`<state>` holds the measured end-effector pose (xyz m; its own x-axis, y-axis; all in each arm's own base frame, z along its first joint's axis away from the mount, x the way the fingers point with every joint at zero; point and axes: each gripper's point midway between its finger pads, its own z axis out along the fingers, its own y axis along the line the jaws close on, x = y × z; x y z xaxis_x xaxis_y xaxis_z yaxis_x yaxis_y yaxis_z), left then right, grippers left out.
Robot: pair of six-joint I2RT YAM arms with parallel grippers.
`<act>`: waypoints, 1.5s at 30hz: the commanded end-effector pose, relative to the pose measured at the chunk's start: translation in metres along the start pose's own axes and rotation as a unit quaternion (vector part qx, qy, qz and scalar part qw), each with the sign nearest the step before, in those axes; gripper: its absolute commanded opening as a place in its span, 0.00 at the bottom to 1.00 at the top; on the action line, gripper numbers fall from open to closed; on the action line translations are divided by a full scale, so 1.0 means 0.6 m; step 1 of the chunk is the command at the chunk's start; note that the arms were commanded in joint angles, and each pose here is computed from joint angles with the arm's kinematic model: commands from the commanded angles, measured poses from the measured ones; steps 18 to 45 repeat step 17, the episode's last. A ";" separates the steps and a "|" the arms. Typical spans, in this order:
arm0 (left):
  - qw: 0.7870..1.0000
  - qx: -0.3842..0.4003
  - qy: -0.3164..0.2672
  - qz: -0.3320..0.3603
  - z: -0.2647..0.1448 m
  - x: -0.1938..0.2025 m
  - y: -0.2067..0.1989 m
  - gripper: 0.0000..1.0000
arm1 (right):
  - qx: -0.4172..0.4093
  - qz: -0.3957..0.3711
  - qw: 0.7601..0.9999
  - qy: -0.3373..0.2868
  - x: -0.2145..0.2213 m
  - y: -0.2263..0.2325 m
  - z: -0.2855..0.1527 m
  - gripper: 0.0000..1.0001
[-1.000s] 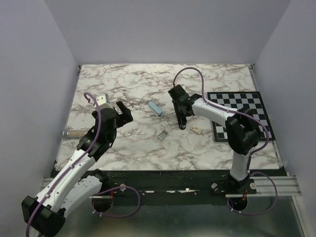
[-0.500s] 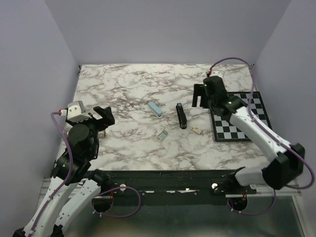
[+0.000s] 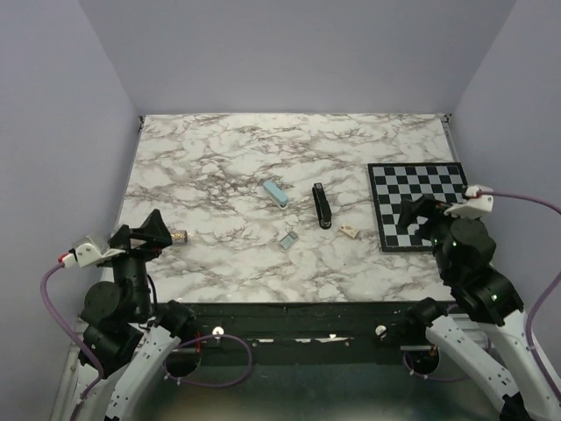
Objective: Load the staples into the stapler
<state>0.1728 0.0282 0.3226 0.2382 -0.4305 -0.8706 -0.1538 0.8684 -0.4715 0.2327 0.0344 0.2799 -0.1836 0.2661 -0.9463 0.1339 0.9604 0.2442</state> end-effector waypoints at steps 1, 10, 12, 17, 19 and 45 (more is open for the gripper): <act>1.000 -0.012 -0.013 0.010 -0.009 -0.001 0.021 0.99 | 0.006 0.005 0.999 -0.048 -0.013 -0.031 -0.026 1.00; 1.000 -0.012 -0.013 0.018 -0.009 0.012 0.027 0.99 | -0.024 0.020 0.994 -0.101 -0.014 -0.040 -0.045 1.00; 0.999 -0.020 -0.011 0.024 -0.008 0.017 0.033 0.99 | -0.031 0.018 0.993 -0.108 -0.020 -0.036 -0.047 1.00; 0.999 -0.039 -0.014 0.025 -0.009 0.019 0.046 0.99 | -0.035 0.014 0.994 -0.106 -0.016 -0.033 -0.044 1.00; 0.999 -0.039 -0.014 0.025 -0.009 0.019 0.046 0.99 | -0.035 0.014 0.994 -0.106 -0.016 -0.033 -0.044 1.00; 0.999 -0.039 -0.014 0.025 -0.009 0.019 0.046 0.99 | -0.035 0.014 0.994 -0.106 -0.016 -0.033 -0.044 1.00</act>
